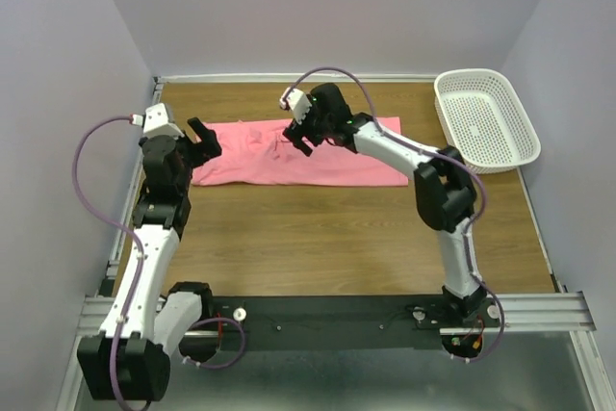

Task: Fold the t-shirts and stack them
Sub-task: Fold the tshirt

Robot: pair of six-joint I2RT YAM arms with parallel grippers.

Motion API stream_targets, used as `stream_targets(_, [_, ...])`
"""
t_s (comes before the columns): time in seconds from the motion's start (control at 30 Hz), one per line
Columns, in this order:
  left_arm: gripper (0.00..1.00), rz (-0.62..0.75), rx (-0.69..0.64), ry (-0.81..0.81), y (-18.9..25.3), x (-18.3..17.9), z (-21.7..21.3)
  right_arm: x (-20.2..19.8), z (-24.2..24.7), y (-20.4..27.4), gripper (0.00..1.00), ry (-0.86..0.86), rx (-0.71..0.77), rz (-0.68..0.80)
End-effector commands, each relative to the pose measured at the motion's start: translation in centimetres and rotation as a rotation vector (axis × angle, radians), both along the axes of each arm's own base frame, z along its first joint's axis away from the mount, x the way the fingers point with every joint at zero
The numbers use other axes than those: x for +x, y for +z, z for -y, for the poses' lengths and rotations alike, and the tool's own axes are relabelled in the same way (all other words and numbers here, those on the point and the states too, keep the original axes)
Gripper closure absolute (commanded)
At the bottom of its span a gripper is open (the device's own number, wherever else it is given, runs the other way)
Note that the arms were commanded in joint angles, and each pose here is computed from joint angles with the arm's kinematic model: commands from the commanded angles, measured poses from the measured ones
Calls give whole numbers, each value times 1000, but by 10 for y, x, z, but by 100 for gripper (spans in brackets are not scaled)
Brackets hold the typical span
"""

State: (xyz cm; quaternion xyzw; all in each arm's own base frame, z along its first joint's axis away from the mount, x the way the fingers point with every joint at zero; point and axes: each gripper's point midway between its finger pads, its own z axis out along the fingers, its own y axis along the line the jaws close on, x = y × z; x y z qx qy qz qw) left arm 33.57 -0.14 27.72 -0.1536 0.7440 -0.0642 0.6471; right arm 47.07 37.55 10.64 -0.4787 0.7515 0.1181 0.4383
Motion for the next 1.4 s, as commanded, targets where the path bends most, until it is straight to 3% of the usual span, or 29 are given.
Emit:
stream_targets(0.0, [3, -263, -397, -50, -105, 2, 37, -122, -11, 37, 11, 568, 120, -68])
stream_targets(0.13, [5, -387, -563, 83, -158, -1, 36, -181, 23, 39, 11, 759, 88, 0])
stream_targets(0.3, [5, -384, -616, 269, -181, 6, 4, -183, 54, 11, 11, 679, -44, 1])
stream_targets(0.57, [11, -454, -686, 399, -220, 19, -27, -194, 59, 15, 11, 682, -18, -15])
stream_targets(0.77, [21, -491, -675, 459, -238, 26, -45, -191, 65, 15, 11, 664, -19, -14])
stream_targets(0.93, [38, -556, -671, 487, -261, 26, -62, -187, 81, 20, 11, 624, -37, 12])
stream_targets(1.0, [39, -570, -668, 486, -266, 27, -66, -185, 90, 23, 11, 603, -60, 38])
stream_targets(1.03, [46, -578, -665, 484, -268, 26, -68, -185, 93, 23, 11, 596, -68, 45])
stream_targets(1.1, [49, -580, -666, 476, -272, 29, -71, -189, 101, 18, 11, 585, -88, 42])
stream_targets(1.13, [62, -569, -669, 430, -270, 34, -69, -189, 106, 22, 11, 573, -96, 60])
stream_targets(1.23, [83, -583, -695, 366, -275, 38, -66, -194, 118, 17, 11, 549, -126, 64])
stream_targets(1.37, [93, -586, -699, 346, -279, 40, -70, -197, 138, 0, 11, 495, -190, 44])
